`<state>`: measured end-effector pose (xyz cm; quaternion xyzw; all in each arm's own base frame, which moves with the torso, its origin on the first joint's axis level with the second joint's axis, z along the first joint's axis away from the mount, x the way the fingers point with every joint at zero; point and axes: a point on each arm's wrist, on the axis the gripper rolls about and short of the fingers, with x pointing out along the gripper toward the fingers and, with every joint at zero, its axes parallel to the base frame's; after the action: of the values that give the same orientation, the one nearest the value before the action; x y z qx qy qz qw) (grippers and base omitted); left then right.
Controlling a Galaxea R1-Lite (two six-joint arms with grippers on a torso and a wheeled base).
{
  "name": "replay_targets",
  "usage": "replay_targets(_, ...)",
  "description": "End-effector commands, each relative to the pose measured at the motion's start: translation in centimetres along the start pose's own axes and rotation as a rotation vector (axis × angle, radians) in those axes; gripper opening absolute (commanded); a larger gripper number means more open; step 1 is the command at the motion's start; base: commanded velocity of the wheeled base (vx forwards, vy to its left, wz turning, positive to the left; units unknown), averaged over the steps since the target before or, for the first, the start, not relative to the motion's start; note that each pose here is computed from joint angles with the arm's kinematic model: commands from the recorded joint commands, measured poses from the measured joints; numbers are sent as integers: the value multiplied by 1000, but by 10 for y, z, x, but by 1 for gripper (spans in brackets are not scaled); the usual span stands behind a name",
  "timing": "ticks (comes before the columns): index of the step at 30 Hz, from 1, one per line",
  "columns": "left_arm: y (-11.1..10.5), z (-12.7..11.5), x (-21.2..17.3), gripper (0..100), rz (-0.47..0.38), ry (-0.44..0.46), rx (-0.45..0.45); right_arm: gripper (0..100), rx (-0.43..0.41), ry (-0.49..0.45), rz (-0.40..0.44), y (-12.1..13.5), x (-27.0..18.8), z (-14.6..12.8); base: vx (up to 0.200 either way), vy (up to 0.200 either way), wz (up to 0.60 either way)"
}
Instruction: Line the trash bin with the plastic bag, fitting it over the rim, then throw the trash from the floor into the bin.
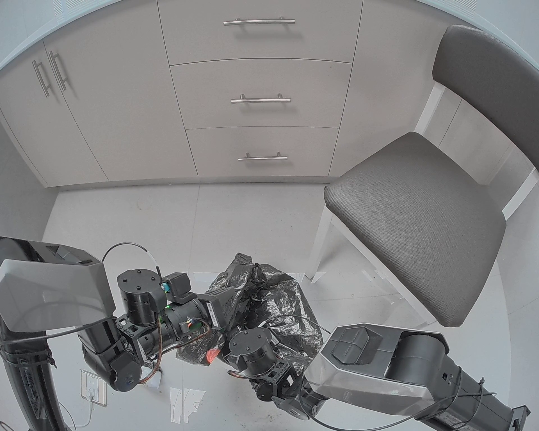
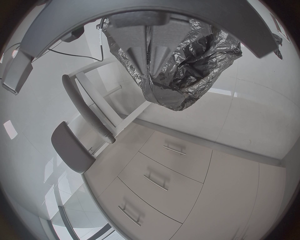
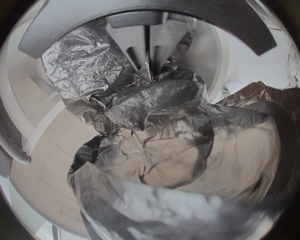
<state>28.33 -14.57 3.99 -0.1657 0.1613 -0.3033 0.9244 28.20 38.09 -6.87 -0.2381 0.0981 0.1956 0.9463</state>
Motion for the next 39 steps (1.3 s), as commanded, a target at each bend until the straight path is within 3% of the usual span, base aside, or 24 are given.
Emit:
replay_targets(1, 0, 0, 0, 0, 1, 0, -1, 100, -1, 0, 1, 1, 0, 0, 0, 0, 0)
replay_targets(13, 0, -1, 1, 0, 2, 3, -1, 100, 10, -30, 16, 5, -10, 14, 0, 0, 0)
replay_targets(31, 1, -5, 3, 0, 5, 13, -1, 100, -7, -19, -9, -20, -60, 20, 0, 0, 0)
replay_targets(39, -1, -4, 3, 0, 2, 11, 1, 100, 13, -6, -98, -62, -86, 7, 0, 0, 0)
